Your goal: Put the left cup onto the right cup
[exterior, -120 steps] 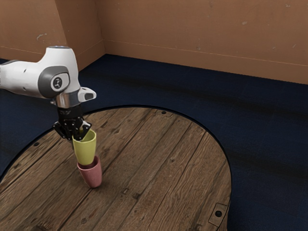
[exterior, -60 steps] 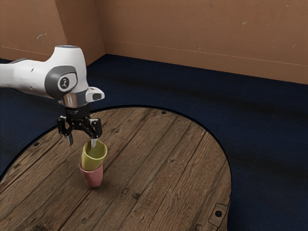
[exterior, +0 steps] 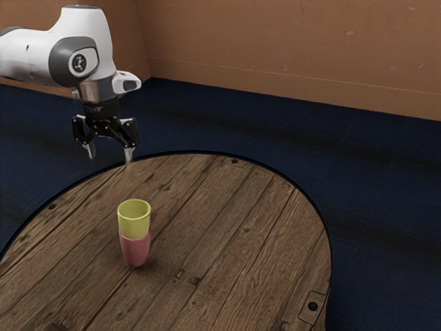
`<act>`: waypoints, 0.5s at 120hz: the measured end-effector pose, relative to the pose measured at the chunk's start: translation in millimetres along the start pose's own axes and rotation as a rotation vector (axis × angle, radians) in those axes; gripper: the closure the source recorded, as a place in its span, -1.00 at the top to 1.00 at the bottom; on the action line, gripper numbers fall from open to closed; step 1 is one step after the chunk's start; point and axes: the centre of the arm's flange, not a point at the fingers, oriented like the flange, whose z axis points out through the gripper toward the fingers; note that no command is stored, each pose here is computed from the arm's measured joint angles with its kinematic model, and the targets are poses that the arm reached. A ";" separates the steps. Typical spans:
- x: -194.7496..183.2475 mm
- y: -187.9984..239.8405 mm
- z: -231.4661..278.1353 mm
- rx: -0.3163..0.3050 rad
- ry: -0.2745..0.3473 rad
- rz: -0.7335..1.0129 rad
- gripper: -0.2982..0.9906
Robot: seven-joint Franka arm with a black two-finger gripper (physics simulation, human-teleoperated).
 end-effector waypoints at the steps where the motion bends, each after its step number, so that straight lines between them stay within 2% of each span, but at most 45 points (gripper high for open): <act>1: 0.0 0.3 -1.2 0.000 0.001 0.001 0.53; 60: 8.8 6.3 -1.6 0.008 -0.042 0.013 0.54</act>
